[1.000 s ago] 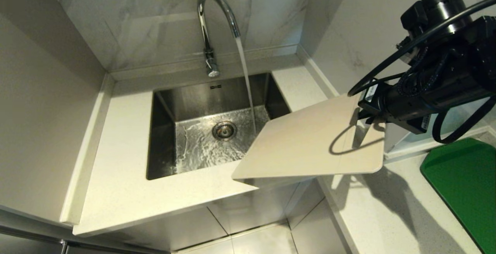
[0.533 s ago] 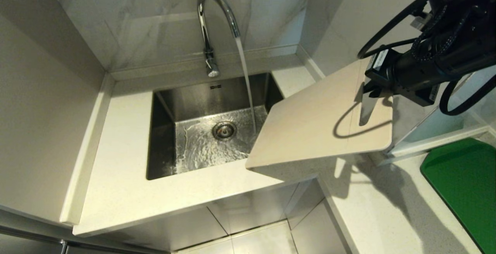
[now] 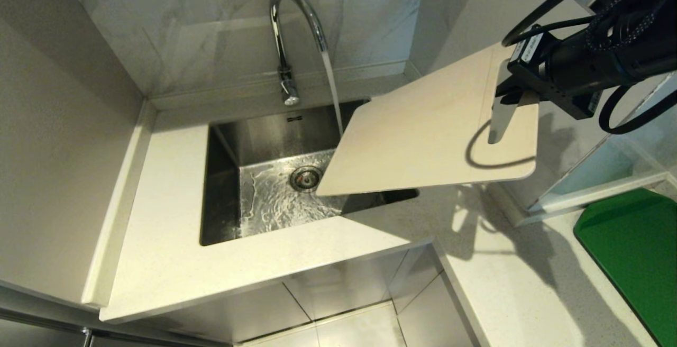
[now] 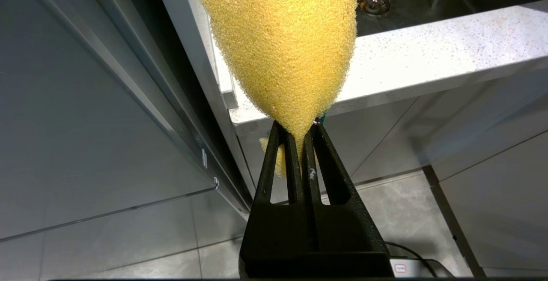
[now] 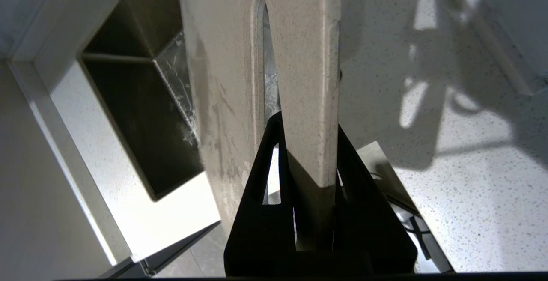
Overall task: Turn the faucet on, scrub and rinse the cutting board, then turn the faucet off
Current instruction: Scrub the cutting board underwater
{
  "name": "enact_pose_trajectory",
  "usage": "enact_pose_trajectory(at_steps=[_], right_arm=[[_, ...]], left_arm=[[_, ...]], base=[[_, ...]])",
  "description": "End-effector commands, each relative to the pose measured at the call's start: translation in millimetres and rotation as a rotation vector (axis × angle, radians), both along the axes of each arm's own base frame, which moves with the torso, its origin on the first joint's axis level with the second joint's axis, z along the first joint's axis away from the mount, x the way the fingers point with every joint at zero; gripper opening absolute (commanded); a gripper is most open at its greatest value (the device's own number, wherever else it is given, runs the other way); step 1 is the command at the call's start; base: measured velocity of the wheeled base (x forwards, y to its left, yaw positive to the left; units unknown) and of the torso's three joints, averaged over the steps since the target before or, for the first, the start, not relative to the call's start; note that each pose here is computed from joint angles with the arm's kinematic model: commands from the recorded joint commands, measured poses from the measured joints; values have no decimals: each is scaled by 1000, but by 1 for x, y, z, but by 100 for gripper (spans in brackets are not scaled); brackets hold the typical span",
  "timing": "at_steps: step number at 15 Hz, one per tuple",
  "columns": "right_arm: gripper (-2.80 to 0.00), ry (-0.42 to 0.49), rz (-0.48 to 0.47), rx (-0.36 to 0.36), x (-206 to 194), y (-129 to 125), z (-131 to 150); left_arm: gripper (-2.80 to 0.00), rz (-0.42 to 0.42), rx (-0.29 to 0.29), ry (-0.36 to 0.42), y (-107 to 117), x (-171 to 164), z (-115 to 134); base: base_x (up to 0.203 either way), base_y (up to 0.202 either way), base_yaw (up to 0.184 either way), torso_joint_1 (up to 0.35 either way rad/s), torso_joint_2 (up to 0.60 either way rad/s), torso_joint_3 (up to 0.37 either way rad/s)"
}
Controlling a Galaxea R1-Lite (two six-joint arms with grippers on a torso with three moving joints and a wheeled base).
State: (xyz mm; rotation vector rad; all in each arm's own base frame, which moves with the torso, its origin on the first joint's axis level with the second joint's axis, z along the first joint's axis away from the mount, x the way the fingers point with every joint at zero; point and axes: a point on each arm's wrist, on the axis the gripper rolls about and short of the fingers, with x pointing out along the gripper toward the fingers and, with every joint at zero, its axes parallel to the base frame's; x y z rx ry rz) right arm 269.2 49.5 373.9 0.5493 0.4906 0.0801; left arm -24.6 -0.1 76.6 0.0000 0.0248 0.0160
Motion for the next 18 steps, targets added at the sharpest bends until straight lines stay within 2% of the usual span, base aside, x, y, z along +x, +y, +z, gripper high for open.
enact_pose_trajectory(at_steps=[1,9,12,18], right_arm=[[-280,1,-6,11,-1,-1,1],[-280,-12,1,9,-8,-3,5],[-280,-16,20,-33,-8,-3,4],[-280,-14,37,-68,-4,-5,1]], left_arm=[[-280,1,0,1,0,0,0],[-280,1,0,1,0,0,0],[-280,1,0,1,0,0,0],[-280,2,2,3,0,0,-1]], base=[[0,0,0,0,0,0],[0,0,0,0,0,0],[0,0,0,0,0,0],[0,0,0,0,0,0]])
